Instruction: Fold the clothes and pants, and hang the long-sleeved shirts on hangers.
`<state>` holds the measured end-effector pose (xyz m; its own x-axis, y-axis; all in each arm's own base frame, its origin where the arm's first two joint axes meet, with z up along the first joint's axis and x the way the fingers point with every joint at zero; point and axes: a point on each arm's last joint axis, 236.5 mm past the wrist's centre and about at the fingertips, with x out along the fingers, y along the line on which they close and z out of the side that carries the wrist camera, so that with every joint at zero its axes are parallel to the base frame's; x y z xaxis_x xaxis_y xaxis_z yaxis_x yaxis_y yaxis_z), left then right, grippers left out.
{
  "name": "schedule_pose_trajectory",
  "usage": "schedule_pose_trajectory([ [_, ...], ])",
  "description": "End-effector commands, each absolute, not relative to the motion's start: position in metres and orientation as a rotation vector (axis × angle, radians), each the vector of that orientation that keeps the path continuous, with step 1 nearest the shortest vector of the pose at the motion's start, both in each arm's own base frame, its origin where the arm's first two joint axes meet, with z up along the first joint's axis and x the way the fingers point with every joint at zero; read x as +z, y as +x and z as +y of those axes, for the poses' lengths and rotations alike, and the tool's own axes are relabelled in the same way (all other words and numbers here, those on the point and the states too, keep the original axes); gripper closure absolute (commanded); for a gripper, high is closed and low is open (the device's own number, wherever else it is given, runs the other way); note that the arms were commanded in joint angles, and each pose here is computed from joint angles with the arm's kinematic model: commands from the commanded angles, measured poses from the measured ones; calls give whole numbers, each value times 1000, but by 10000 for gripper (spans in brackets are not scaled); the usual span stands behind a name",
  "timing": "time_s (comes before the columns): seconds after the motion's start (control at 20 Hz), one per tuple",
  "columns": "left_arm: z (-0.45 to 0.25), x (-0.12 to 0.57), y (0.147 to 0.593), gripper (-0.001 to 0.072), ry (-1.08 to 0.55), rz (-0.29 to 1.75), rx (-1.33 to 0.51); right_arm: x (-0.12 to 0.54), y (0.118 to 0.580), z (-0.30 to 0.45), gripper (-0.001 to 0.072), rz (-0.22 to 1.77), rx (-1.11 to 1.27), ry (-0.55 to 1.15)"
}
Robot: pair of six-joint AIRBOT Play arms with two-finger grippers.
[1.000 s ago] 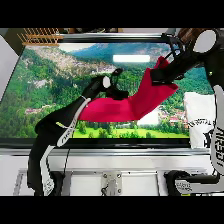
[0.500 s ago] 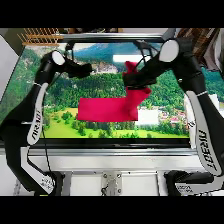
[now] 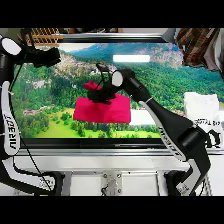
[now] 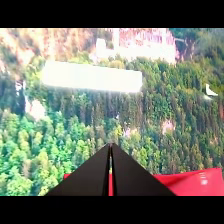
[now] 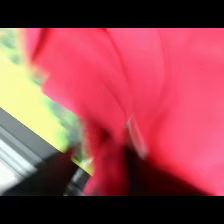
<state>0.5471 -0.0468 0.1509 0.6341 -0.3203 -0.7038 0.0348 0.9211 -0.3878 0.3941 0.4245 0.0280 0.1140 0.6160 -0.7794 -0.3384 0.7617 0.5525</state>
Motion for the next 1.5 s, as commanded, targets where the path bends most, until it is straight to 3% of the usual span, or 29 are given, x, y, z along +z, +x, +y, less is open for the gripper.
schedule_pose_trajectory([
  [0.0,-31,173,540,701,-354,824,-189,22,393,498,185,1168,861,436],
  [0.15,-31,186,537,701,-338,794,-194,59,396,516,185,1069,953,525],
  [0.3,-33,197,530,701,-321,777,-204,94,414,481,185,989,945,466],
  [0.5,-33,174,503,702,-338,804,-184,81,423,372,184,1018,778,364],
  [0.65,-43,137,470,702,-338,882,-193,24,407,253,183,1143,538,436],
  [0.7,-48,127,460,701,-328,902,-203,0,398,214,143,1189,449,483],
  [0.75,-56,118,450,701,-321,915,-214,-21,390,183,-8,1230,373,528],
  [0.85,-72,108,438,701,-311,921,-237,-58,377,143,-8,1300,254,642],
  [1.0,-96,100,426,701,-292,904,-274,-90,378,142,-6,1345,257,728],
  [1.2,-116,95,415,701,-272,915,-315,-96,400,199,2,1298,416,865],
  [1.45,-126,95,413,701,-263,917,-335,-94,414,274,6,1301,563,877],
])
